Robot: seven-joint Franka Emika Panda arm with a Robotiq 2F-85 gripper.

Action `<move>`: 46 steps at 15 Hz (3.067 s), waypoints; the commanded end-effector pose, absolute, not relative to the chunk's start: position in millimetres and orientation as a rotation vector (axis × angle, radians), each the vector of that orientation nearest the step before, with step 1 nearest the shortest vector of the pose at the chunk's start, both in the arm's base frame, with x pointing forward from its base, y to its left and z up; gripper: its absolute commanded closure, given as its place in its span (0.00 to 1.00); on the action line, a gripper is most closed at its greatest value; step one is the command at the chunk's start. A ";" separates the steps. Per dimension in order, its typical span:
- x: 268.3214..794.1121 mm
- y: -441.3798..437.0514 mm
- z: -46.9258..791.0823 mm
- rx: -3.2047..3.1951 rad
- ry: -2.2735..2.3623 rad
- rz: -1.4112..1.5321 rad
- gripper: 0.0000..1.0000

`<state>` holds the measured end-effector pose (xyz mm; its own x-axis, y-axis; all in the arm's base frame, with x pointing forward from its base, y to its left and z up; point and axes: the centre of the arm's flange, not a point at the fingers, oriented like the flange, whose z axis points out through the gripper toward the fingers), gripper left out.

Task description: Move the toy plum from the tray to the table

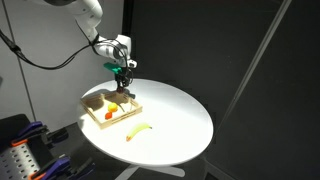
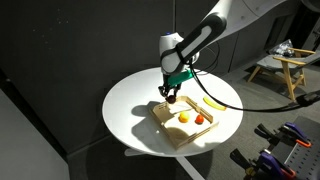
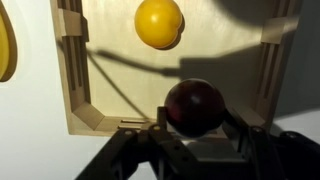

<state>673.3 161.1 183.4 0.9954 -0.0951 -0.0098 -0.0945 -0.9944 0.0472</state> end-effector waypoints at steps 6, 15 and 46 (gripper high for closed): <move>639.2 105.9 243.4 3.099 -0.233 0.008 0.66; 638.7 33.5 255.4 3.074 -0.409 0.043 0.66; 675.3 -91.9 149.6 2.961 -0.661 0.064 0.66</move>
